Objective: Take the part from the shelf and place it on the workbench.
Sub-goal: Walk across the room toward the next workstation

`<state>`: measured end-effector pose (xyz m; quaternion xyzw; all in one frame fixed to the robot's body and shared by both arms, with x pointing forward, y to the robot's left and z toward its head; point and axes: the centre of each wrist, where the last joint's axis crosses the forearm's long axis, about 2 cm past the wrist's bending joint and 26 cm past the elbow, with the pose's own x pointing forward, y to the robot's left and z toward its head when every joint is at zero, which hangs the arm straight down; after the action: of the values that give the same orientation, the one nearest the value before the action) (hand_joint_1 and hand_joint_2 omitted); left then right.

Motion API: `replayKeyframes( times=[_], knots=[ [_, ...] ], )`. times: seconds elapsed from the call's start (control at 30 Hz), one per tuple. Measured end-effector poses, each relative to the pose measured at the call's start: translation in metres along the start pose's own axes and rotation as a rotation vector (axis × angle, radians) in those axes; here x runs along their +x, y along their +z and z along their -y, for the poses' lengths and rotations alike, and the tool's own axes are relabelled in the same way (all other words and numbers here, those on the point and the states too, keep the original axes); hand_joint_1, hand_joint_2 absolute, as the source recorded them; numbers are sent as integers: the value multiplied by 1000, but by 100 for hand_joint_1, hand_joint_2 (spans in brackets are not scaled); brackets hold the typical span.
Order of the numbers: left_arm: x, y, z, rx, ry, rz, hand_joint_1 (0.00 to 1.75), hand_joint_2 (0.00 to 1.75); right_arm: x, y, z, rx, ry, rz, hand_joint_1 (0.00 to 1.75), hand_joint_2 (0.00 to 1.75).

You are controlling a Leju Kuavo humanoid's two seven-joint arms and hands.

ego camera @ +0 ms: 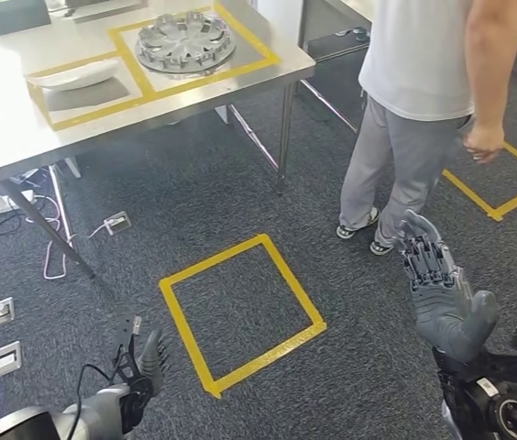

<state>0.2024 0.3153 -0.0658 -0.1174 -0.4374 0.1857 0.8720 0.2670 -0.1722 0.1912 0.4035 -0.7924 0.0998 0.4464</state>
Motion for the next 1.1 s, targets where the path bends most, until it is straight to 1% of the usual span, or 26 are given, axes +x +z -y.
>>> replayKeyframes(
  times=[0.23,0.4,0.57,0.8,0.9,1.1],
  knots=[
    [2,-1,0,1,3,6,0,0,3,-5,1,5,11,12,0,0],
    [-1,2,-3,9,2,0,0,0,3,-5,0,8,10,10,0,0],
    [2,0,-2,11,-2,8,0,0,4,-7,1,12,10,16,0,0],
    [1,0,-1,32,-26,4,0,0,4,-10,1,18,6,20,0,0],
    [0,1,-2,31,-13,3,0,0,2,-9,1,21,0,17,0,0],
    [-2,3,-6,19,23,28,0,0,1,-10,1,42,-7,17,0,0]
  ],
)
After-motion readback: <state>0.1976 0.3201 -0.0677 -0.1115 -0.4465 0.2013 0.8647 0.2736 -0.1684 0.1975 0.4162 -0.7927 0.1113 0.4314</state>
